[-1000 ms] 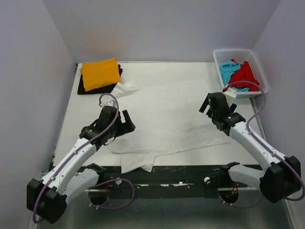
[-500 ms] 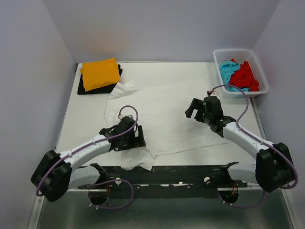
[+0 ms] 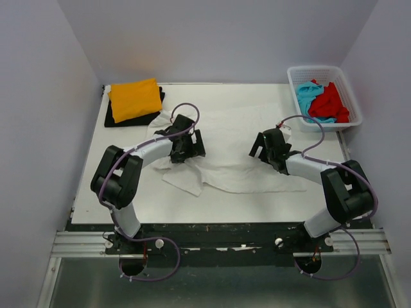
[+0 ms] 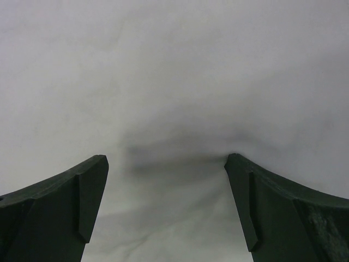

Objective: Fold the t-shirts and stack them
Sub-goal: Flatten out the tshirt

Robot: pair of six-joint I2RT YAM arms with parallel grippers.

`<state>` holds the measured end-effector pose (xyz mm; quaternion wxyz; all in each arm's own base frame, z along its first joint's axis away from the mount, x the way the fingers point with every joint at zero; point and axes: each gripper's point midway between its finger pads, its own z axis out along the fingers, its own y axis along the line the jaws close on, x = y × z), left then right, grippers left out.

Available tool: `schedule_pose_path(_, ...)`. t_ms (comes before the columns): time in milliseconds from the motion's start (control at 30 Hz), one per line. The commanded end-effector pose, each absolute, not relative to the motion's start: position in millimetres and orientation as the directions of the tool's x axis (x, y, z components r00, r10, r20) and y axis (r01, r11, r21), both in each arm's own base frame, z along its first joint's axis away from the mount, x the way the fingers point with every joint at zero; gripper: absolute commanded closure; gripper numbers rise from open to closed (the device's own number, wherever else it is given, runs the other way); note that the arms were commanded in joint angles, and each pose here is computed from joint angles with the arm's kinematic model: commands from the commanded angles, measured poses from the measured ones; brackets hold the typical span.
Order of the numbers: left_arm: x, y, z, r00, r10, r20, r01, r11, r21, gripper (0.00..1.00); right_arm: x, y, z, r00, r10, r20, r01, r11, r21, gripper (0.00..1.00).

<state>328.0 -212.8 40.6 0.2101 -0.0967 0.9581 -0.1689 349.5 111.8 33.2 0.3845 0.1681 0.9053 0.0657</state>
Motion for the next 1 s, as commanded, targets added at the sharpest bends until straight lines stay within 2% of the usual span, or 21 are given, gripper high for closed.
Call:
schedule_pose_path(0,343,-195,31,-0.91,-0.201,-0.363,-0.102,0.957,-0.272,0.01,377,89,42,-0.548,0.376,-0.747,0.372,0.91,0.185,0.0)
schedule_pose_path(133,341,-196,66,-0.883,-0.189,-0.43,-0.058,0.952,-0.299,0.01,385,83,81,-0.439,0.428,-0.79,0.402,0.88,0.253,0.0)
schedule_pose_path(233,317,-189,89,-0.852,-0.21,-0.479,-0.059,0.949,-0.311,0.01,375,74,108,-0.334,0.5,-0.799,0.434,0.834,0.341,0.0)
schedule_pose_path(333,282,-176,90,-0.835,-0.252,-0.489,-0.102,0.944,-0.314,0.01,358,64,119,-0.269,0.555,-0.787,0.454,0.794,0.405,0.0)
schedule_pose_path(433,248,-149,78,-0.82,-0.307,-0.483,-0.172,0.937,-0.304,0.02,345,60,121,-0.262,0.554,-0.79,0.439,0.798,0.414,0.0)
schedule_pose_path(567,227,-117,58,-0.779,-0.409,-0.475,-0.279,0.905,-0.322,0.01,337,58,119,-0.262,0.564,-0.783,0.438,0.792,0.424,0.0)
schedule_pose_path(767,250,-100,53,-0.702,-0.51,-0.498,-0.365,0.857,-0.364,0.02,335,65,113,-0.317,0.55,-0.773,0.419,0.812,0.406,0.0)
schedule_pose_path(867,266,-96,52,-0.687,-0.519,-0.508,-0.395,0.854,-0.337,0.09,334,66,110,-0.341,0.542,-0.768,0.422,0.818,0.39,0.0)
schedule_pose_path(967,267,-99,42,-0.723,-0.516,-0.46,-0.41,0.856,-0.315,0.24,332,62,110,-0.34,0.533,-0.775,0.435,0.819,0.373,0.0)
